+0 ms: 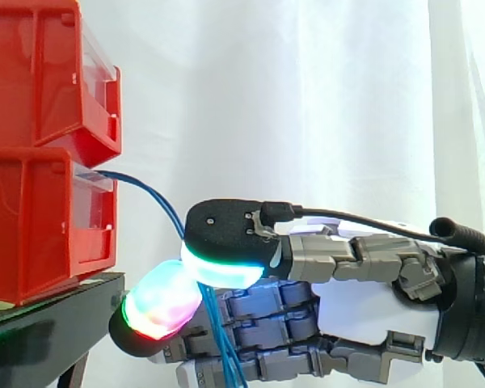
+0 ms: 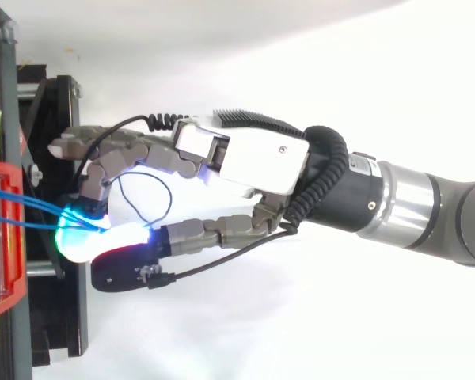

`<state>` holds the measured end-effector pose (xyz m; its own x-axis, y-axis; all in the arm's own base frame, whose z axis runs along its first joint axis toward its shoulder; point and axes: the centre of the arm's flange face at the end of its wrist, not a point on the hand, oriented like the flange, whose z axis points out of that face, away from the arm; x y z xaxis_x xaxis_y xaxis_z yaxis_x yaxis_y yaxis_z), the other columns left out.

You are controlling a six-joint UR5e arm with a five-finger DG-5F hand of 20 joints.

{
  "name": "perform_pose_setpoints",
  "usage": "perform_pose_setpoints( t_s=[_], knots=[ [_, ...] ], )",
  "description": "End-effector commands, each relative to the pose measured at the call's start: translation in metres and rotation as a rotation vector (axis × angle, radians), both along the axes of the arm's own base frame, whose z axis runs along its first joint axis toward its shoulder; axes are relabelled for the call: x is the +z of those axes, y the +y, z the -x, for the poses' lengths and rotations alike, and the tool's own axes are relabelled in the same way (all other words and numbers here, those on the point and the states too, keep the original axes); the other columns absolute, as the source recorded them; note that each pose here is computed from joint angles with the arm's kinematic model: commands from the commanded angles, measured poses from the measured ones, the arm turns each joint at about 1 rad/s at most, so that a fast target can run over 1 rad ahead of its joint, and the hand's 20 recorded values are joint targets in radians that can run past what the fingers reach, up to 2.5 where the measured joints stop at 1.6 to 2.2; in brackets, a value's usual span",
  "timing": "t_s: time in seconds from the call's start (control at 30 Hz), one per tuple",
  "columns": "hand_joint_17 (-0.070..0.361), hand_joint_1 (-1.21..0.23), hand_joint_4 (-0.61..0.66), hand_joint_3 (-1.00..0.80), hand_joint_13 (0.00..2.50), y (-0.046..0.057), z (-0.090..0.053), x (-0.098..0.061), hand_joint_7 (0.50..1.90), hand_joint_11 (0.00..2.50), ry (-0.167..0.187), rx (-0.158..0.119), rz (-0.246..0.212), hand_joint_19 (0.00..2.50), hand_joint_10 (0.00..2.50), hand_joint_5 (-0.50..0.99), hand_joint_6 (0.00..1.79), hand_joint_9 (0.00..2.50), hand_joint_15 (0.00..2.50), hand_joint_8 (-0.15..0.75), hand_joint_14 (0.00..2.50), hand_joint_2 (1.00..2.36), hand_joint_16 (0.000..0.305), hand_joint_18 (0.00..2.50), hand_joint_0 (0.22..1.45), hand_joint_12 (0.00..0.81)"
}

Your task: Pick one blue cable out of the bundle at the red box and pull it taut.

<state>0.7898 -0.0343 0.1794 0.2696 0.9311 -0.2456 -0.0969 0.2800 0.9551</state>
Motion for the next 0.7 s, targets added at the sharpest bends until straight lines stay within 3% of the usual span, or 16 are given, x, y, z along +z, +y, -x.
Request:
perform_pose_setpoints(
  t_s=[0.0,0.33,0.67],
  knots=[
    [0.128,-0.67,0.17,-0.15,0.13,0.001,0.0,0.002,0.81,0.03,-0.002,0.001,0.0,0.11,0.0,-0.2,0.89,0.24,0.1,0.284,0.0,1.02,0.057,0.2,0.6,0.388],
    [0.133,-0.68,0.19,-0.4,0.13,-0.005,0.001,0.012,0.81,0.04,-0.014,-0.003,-0.001,0.12,0.0,-0.2,0.87,0.24,0.11,0.292,0.0,1.01,0.059,0.19,0.55,0.398],
    [0.133,-0.69,0.19,-0.38,0.12,-0.011,0.001,0.012,0.82,0.03,-0.014,-0.011,0.0,0.12,0.0,-0.2,0.87,0.24,0.11,0.294,0.0,1.01,0.059,0.19,0.55,0.4]
  ],
)
